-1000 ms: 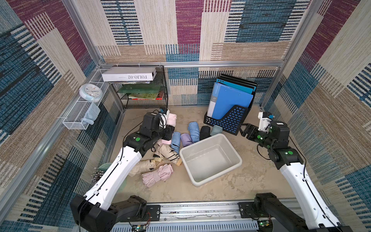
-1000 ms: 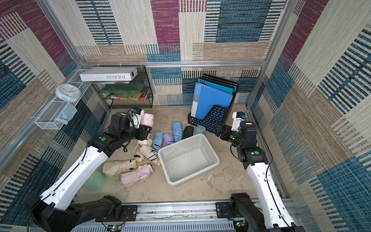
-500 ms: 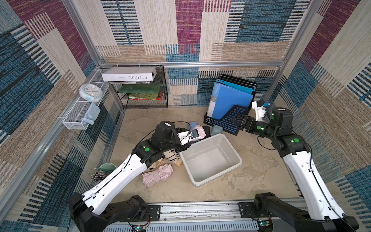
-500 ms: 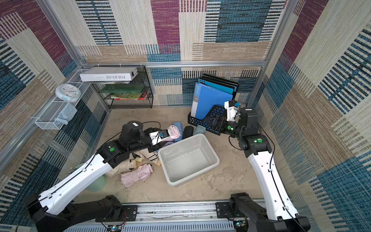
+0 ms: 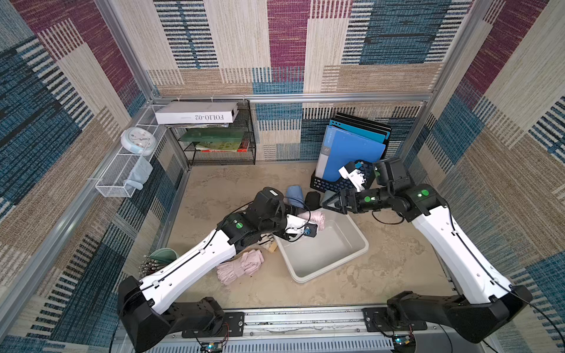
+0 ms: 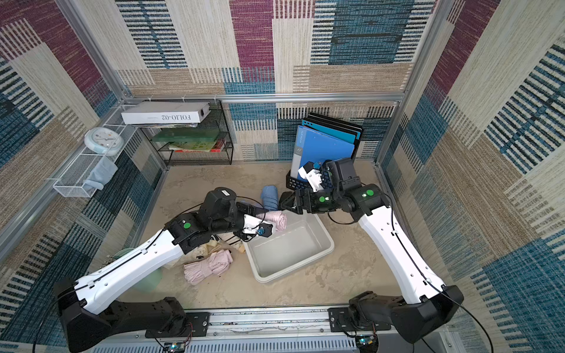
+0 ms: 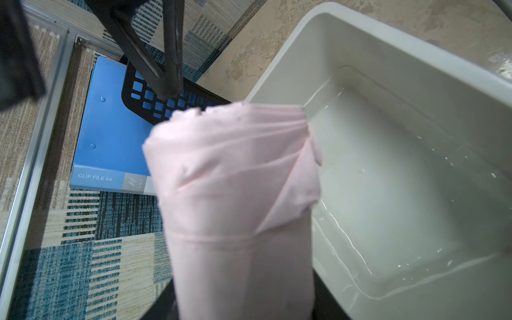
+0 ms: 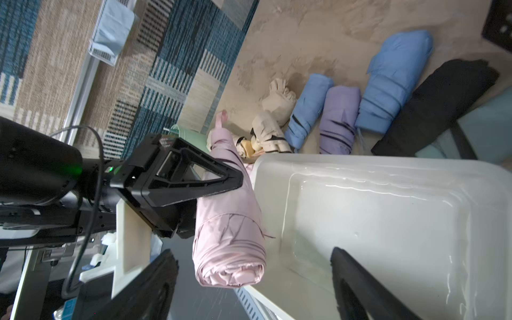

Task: Put the umbrella into the storage box
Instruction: Pick up the umbrella from the center of the board, then place the umbrella in the storage box, then move the storage box to the center of the board, then pick up the umbrella from the center of the board.

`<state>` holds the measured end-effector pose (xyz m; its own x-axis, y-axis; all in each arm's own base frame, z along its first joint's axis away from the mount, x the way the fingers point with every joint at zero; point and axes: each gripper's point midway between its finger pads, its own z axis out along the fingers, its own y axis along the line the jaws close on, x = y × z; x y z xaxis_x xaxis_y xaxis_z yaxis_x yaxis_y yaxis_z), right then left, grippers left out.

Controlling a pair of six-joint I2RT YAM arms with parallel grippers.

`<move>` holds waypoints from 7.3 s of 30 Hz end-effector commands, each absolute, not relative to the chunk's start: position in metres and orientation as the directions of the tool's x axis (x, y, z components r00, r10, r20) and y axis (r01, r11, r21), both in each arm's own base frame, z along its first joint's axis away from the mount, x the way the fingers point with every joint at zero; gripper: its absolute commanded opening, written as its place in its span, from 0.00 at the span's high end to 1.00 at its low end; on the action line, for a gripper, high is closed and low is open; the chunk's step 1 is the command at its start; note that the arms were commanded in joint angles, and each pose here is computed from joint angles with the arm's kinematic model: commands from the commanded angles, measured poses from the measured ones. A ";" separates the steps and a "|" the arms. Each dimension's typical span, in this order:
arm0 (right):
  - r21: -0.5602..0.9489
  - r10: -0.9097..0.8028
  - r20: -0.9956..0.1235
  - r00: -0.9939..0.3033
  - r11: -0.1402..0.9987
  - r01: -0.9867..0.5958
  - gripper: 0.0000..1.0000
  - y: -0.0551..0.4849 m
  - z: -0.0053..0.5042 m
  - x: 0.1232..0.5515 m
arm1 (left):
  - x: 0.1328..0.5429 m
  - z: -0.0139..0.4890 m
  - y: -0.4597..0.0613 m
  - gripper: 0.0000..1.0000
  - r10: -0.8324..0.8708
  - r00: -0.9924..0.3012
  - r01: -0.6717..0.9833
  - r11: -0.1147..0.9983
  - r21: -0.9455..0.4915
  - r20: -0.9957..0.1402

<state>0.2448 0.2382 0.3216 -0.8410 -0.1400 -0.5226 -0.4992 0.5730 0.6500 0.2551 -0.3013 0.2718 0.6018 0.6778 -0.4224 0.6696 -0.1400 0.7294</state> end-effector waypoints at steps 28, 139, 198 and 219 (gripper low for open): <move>0.633 -0.480 -0.378 -0.792 0.490 -0.600 0.33 0.298 0.258 0.200 | 0.249 0.271 -0.313 0.77 0.614 0.724 0.571 -0.281 0.772 -0.313; 0.317 -0.021 -0.581 -0.814 0.915 -0.251 0.36 0.243 0.190 0.227 | 0.240 0.176 -0.190 0.26 -0.584 -0.732 -0.299 0.737 -0.606 -0.351; 0.113 -0.131 -0.945 -0.300 0.730 -0.675 0.30 0.250 0.304 0.220 | 0.171 0.117 -0.078 0.12 0.849 -0.508 0.828 0.528 0.187 -0.145; 0.155 -0.088 -0.939 -0.332 0.754 -0.638 0.30 0.245 0.299 0.222 | 0.200 0.043 -0.078 0.13 0.895 -0.442 0.850 0.437 0.295 -0.053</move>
<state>0.2200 0.2450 0.2953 -0.3360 -0.1124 -0.9351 -0.6472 0.7489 0.1425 0.1897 -0.0744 0.0441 -0.4593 0.8877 -0.0316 0.8524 0.4505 0.2654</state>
